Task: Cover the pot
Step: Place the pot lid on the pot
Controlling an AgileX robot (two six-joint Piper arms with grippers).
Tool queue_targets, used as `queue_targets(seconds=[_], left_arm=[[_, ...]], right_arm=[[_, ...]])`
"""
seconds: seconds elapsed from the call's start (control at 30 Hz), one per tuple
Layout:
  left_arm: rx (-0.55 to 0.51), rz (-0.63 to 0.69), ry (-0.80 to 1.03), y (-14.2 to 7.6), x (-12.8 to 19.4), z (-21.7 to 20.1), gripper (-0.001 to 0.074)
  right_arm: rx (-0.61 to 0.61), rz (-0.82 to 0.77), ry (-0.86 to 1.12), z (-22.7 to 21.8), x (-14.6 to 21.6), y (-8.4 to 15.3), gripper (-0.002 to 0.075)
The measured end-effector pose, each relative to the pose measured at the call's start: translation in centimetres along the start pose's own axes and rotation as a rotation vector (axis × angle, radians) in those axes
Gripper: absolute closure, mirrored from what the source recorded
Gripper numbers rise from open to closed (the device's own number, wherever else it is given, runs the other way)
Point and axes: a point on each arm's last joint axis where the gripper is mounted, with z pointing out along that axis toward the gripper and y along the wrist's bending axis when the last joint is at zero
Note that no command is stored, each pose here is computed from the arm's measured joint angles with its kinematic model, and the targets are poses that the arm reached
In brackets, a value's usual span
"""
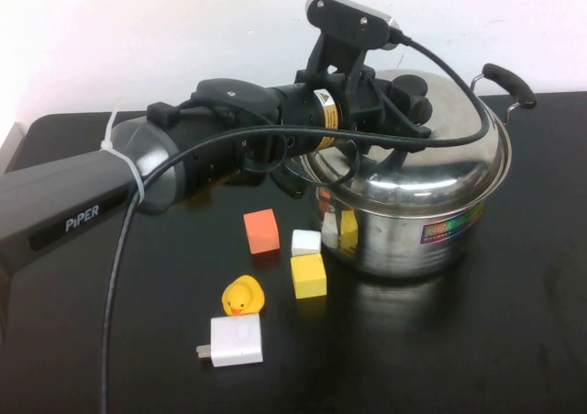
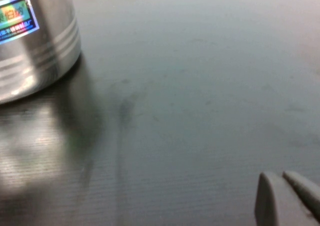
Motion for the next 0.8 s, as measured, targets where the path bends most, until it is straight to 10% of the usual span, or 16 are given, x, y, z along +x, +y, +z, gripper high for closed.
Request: queue_targets(seconds=[0.8], left_arm=[[0.0,-0.033,-0.005,-0.2,-1.1,-0.9,0.0289]], right_arm=[[0.0,0.0,0.0,0.0,0.0,0.0,0.0728]])
